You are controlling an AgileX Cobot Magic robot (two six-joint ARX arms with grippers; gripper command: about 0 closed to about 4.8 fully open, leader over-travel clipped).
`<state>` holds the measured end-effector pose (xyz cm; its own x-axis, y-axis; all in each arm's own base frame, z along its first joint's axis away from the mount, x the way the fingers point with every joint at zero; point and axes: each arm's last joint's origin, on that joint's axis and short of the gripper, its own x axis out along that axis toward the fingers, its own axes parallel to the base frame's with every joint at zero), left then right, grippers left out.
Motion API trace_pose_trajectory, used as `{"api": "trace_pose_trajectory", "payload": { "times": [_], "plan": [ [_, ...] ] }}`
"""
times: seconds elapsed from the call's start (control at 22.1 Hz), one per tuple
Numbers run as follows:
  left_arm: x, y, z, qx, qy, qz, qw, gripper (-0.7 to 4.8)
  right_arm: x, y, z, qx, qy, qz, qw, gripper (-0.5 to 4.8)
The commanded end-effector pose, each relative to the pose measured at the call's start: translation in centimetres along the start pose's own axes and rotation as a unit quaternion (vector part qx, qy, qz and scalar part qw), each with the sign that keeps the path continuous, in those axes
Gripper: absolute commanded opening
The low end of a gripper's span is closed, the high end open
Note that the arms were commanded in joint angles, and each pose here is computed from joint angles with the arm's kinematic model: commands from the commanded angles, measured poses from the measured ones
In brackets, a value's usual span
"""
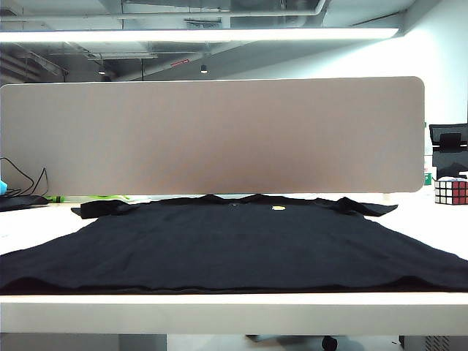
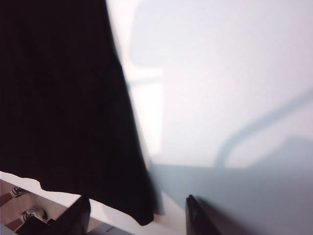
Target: Fold the bottom side of the T-shirt horizontally towards the center, about one-third of the way, then fold the sleeve back towards the center, creating a straight line along the edge of the T-shirt, and finally fold the bottom of the T-shirt up towards the top, creating a neat rectangle.
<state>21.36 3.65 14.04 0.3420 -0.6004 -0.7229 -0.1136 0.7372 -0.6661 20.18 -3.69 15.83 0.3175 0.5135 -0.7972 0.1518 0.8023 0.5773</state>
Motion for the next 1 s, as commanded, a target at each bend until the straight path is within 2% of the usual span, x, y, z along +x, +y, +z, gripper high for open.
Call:
{"api": "trace_pose_trajectory", "payload": {
  "times": [0.05,0.14,0.18,0.45,0.54,0.86,0.91,0.95,1.0],
  "plan": [
    [0.7,0.0,-0.9,-0.001,0.036,0.033,0.999,2.48,0.7,0.4,0.3,-0.017,0.005,0.005,1.000,2.66],
    [1.1,-0.4,-1.0,0.010,0.045,0.039,0.998,2.48,1.6,0.7,0.4,-0.026,0.020,0.013,0.999,3.09],
    [1.1,-0.5,-1.0,0.011,0.046,0.039,0.998,2.48,2.1,0.7,0.5,-0.029,0.027,0.015,0.999,3.47],
    [1.2,-0.6,-1.1,0.016,0.051,0.037,0.998,2.47,2.4,0.6,0.6,-0.023,0.028,0.014,0.999,3.45],
    [1.3,-0.7,-1.1,0.020,0.051,0.036,0.998,2.47,2.4,0.6,0.6,-0.024,0.028,0.013,0.999,3.14],
    [1.3,-0.7,-1.0,0.021,0.050,0.036,0.998,2.42,2.4,0.6,0.6,-0.024,0.028,0.012,0.999,3.10],
    [1.3,-0.7,-1.0,0.020,0.050,0.036,0.998,2.35,2.4,0.6,0.6,-0.023,0.029,0.012,0.999,2.95],
    [1.3,-0.7,-1.1,0.020,0.051,0.036,0.998,2.14,2.5,0.6,0.6,-0.023,0.030,0.012,0.999,2.34],
    [1.3,-0.7,-1.1,0.020,0.051,0.034,0.998,1.93,2.5,0.6,0.6,-0.023,0.030,0.012,0.999,2.03]
  ]
}}
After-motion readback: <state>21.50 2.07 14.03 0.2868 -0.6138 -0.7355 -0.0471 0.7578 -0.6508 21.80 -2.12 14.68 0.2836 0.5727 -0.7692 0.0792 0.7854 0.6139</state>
